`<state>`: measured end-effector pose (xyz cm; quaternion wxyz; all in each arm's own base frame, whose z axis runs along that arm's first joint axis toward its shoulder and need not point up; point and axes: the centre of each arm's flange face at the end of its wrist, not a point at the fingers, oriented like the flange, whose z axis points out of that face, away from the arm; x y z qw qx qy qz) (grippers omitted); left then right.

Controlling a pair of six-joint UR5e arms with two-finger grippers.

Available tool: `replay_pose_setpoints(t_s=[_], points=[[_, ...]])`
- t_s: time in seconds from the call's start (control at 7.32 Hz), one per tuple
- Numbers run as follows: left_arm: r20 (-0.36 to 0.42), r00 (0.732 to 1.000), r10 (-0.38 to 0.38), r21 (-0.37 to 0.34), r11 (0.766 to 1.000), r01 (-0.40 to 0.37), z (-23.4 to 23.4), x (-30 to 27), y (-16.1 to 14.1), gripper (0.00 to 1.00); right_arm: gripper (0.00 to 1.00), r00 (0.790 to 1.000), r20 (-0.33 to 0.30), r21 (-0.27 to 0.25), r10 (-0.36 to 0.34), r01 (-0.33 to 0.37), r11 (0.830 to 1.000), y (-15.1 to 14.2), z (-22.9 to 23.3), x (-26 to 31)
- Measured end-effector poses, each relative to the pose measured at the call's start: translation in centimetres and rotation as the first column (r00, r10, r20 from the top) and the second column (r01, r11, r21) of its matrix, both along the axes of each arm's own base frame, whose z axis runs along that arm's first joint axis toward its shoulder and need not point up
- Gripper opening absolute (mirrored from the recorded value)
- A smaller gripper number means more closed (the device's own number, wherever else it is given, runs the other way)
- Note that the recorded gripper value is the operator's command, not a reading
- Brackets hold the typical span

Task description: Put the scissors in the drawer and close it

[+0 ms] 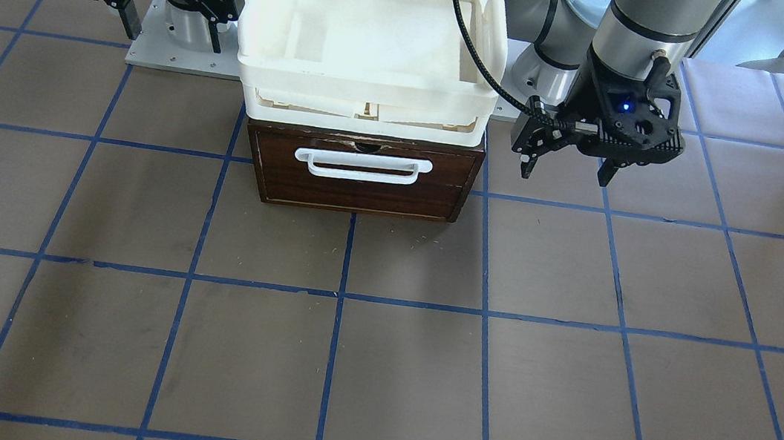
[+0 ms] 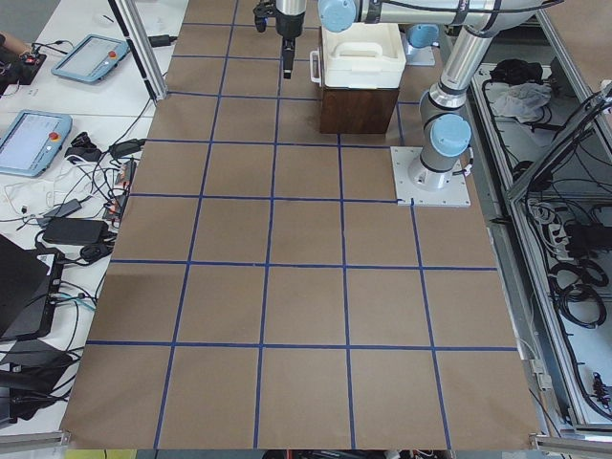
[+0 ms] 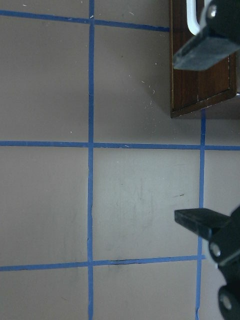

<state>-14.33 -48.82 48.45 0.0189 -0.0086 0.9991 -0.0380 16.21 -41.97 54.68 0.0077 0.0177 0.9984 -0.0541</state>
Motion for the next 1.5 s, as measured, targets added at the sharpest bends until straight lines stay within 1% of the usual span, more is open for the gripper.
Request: replay_pose_setpoints(t_s=[1.5], points=[[-0.001,1.000,-0.005,0.024,1.000,0.005,-0.15,-0.16,0.42,1.00,1.00,1.000,0.000,0.000,0.000,0.000,1.000,0.00,0.00,0.00]])
